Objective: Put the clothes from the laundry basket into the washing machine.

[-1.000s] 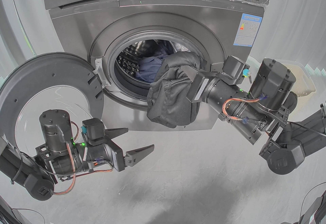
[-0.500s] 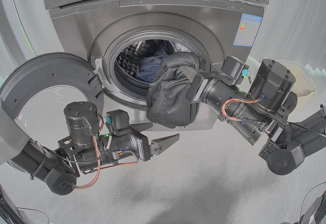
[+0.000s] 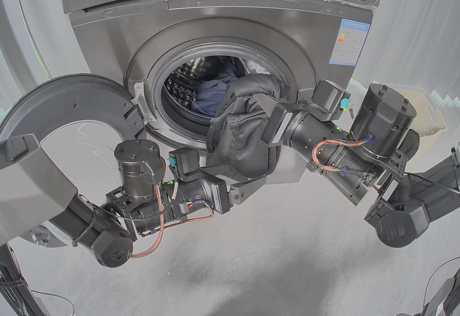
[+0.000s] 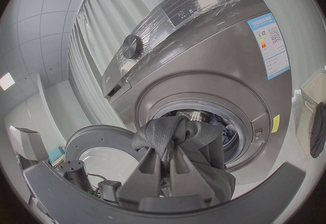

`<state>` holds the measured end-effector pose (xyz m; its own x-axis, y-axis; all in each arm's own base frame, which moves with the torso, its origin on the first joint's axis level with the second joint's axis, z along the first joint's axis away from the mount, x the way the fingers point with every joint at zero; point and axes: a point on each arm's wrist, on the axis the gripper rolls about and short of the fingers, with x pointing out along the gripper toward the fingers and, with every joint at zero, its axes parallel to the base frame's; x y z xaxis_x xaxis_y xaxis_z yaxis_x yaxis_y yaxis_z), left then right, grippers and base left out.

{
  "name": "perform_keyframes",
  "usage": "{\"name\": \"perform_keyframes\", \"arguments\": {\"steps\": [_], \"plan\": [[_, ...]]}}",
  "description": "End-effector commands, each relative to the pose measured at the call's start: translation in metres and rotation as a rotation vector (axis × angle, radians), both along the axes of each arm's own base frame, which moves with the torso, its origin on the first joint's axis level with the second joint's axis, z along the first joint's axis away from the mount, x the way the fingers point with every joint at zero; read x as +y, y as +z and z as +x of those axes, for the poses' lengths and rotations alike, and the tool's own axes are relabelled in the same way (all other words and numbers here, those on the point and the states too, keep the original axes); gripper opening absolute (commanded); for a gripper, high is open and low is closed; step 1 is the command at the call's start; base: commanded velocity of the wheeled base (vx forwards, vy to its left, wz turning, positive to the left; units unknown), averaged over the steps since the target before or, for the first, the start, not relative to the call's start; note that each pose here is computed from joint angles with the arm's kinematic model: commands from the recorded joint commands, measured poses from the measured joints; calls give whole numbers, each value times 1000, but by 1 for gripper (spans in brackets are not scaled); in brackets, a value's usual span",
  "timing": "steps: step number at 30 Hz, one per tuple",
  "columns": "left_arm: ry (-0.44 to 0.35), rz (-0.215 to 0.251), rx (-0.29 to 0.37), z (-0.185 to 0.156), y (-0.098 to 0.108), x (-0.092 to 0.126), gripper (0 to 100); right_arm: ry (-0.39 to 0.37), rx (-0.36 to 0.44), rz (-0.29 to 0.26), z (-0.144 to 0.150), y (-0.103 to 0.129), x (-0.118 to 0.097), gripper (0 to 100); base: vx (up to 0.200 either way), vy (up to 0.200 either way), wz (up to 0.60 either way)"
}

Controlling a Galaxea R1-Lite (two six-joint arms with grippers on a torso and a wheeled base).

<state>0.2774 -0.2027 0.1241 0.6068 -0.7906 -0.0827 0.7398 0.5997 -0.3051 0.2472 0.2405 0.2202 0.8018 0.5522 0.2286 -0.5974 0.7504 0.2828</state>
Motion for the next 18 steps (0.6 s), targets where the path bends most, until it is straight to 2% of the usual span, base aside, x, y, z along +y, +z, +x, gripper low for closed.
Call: {"name": "perform_keyframes", "arguments": {"steps": [1, 5, 13, 18], "plan": [[1, -16, -10, 8, -1, -6, 100, 0, 1, 2, 0, 0, 0, 0, 0, 0, 0], [14, -43, -27, 12, 1, -11, 100, 0, 2, 1, 0, 0, 0, 0, 0, 0, 0], [54, -15, 2, 16, -14, -11, 100, -2, 0, 3, 0, 0, -1, 0, 0, 0, 0], [59, -24, -10, 21, -13, -13, 100, 0, 1, 2, -1, 0, 0, 0, 0, 0, 0]]}}
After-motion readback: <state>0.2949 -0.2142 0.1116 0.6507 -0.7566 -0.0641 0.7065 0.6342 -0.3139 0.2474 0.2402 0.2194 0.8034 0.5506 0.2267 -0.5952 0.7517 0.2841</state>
